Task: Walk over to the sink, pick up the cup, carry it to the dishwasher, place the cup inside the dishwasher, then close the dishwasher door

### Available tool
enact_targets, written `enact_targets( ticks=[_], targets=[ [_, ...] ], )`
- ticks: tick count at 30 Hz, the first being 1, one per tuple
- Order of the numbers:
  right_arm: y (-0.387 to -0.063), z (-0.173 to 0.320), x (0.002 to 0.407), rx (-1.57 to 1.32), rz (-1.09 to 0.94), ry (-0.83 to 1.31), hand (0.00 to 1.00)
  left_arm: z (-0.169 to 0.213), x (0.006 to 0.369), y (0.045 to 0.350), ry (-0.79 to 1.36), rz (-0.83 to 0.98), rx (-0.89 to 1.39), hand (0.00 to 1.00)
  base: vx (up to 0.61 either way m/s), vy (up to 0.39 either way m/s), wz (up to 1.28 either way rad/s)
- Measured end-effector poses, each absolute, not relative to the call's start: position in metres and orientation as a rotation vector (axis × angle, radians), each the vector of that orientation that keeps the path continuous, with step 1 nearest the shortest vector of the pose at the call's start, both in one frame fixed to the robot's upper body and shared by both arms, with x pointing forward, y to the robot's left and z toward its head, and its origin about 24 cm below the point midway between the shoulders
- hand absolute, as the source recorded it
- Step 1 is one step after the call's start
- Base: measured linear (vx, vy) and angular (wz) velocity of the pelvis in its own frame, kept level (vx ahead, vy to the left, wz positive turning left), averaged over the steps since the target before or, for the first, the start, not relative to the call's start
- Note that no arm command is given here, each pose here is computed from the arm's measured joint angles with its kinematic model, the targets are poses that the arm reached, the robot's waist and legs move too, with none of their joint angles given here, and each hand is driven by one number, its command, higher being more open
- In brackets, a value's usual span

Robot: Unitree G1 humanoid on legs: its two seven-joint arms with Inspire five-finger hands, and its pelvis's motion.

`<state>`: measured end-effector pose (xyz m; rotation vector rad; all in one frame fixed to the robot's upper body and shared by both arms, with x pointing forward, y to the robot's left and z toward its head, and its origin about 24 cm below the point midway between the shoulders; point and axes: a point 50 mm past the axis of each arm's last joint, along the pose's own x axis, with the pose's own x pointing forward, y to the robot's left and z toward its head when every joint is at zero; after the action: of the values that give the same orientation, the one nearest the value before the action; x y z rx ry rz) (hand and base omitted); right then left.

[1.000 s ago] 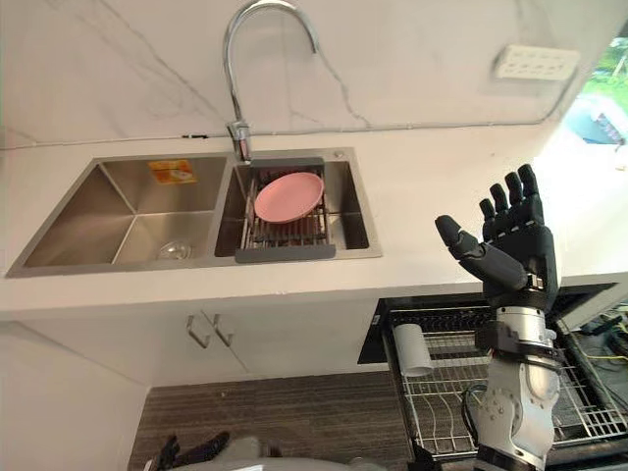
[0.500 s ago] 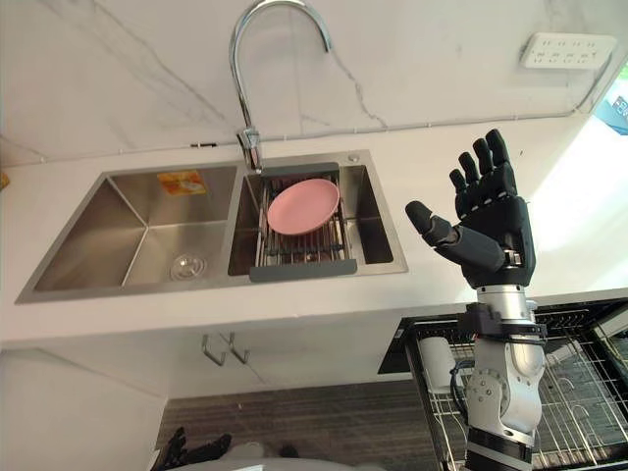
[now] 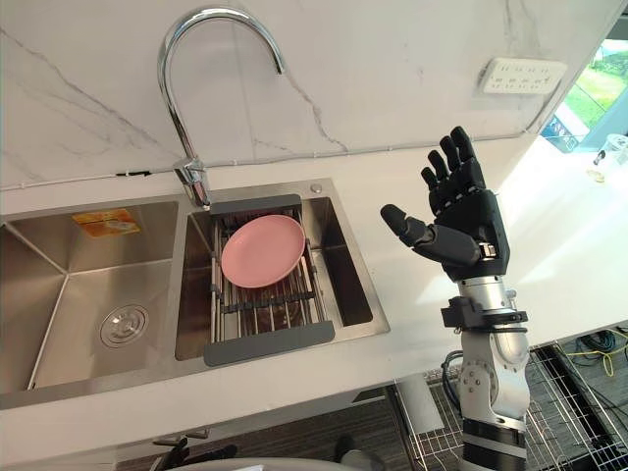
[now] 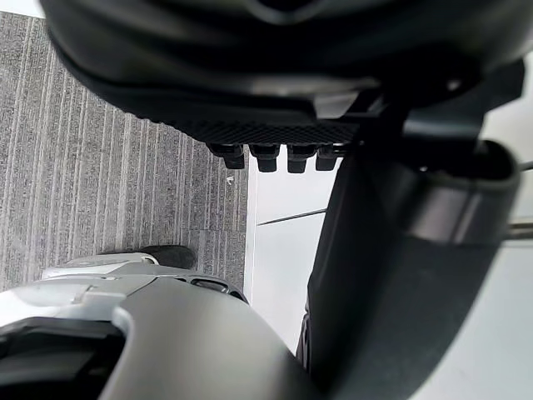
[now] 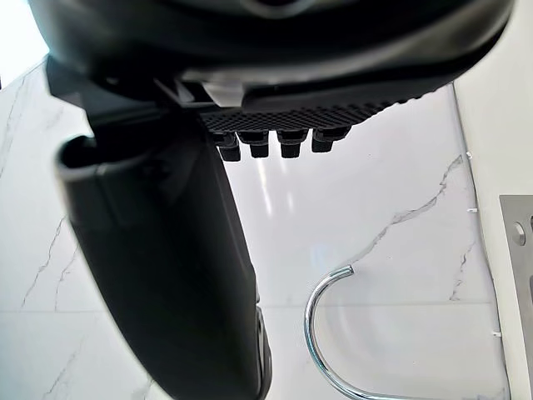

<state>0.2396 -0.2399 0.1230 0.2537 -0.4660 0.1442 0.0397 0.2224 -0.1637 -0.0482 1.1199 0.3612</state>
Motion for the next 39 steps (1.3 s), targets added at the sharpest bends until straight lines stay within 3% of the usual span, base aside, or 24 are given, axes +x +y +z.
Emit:
enact_targets(
  ticks=[7, 14, 28, 39],
  targets=[
    [-0.222, 0.112, 0.245, 0.195, 0.195, -0.362, 1.00, -0.165, 0.042, 0.218, 1.178, 0.305, -0.118, 1.00, -0.04, -0.015, 0.13],
    [-0.191, 0.103, 0.251, -0.287, 0.263, -0.222, 1.00, -0.165, 0.053, 0.218, 1.218, 0.260, -0.169, 1.00, -0.05, -0.007, 0.08],
    [-0.157, 0.139, 0.268, -1.077, 0.365, -0.347, 1.00, -0.166, 0.052, 0.218, 1.270, 0.248, -0.184, 1.00, -0.01, 0.001, 0.02],
    [-0.121, 0.130, 0.288, -1.425, 0.464, -0.408, 1.00, -0.165, 0.059, 0.222, 1.287, 0.228, -0.169, 1.00, -0.03, 0.002, 0.07]
  ],
)
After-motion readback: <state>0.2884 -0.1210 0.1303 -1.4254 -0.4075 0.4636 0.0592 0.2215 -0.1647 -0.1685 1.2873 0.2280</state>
